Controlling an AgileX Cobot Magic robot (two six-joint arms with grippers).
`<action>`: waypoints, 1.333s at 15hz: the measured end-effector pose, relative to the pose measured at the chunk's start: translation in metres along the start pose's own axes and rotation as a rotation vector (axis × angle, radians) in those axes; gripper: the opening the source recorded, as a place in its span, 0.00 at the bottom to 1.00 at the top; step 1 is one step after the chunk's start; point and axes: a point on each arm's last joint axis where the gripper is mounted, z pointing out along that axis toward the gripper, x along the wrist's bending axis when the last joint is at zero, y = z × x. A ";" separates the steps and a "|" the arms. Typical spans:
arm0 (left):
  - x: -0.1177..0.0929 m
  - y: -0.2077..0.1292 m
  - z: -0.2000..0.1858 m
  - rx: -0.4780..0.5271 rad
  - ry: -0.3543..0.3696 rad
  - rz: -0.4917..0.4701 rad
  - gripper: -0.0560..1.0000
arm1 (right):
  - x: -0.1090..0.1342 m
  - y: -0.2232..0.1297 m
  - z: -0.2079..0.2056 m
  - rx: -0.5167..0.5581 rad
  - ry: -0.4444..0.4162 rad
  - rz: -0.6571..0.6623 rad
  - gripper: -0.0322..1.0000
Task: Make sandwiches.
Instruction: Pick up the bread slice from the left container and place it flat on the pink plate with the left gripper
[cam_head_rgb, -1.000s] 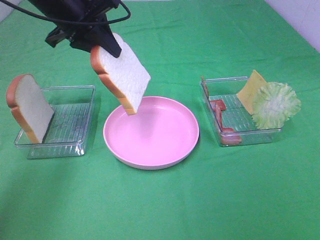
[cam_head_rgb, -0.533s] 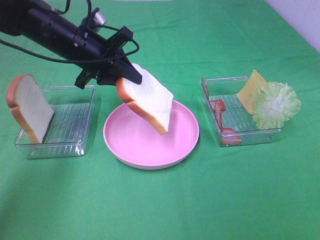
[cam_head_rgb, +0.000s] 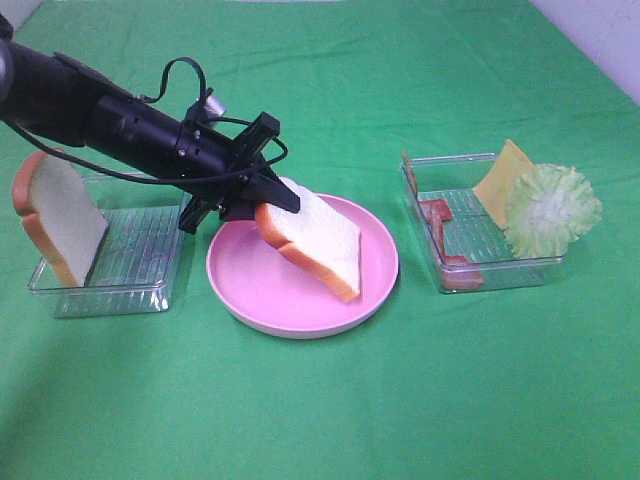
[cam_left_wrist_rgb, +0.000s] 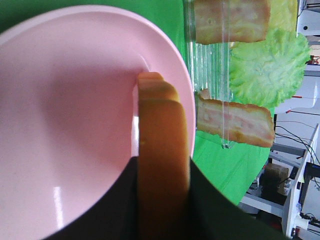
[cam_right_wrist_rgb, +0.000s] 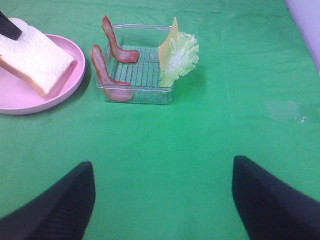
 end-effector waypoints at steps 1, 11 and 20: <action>0.001 -0.002 0.005 0.006 -0.004 -0.004 0.25 | 0.000 0.000 0.000 0.000 0.000 0.000 0.74; -0.001 -0.003 0.007 0.002 -0.003 0.019 0.67 | 0.000 0.000 0.000 0.000 0.000 0.000 0.74; -0.040 0.003 -0.042 -0.012 0.209 0.298 0.85 | 0.000 0.000 0.000 0.000 0.000 0.000 0.74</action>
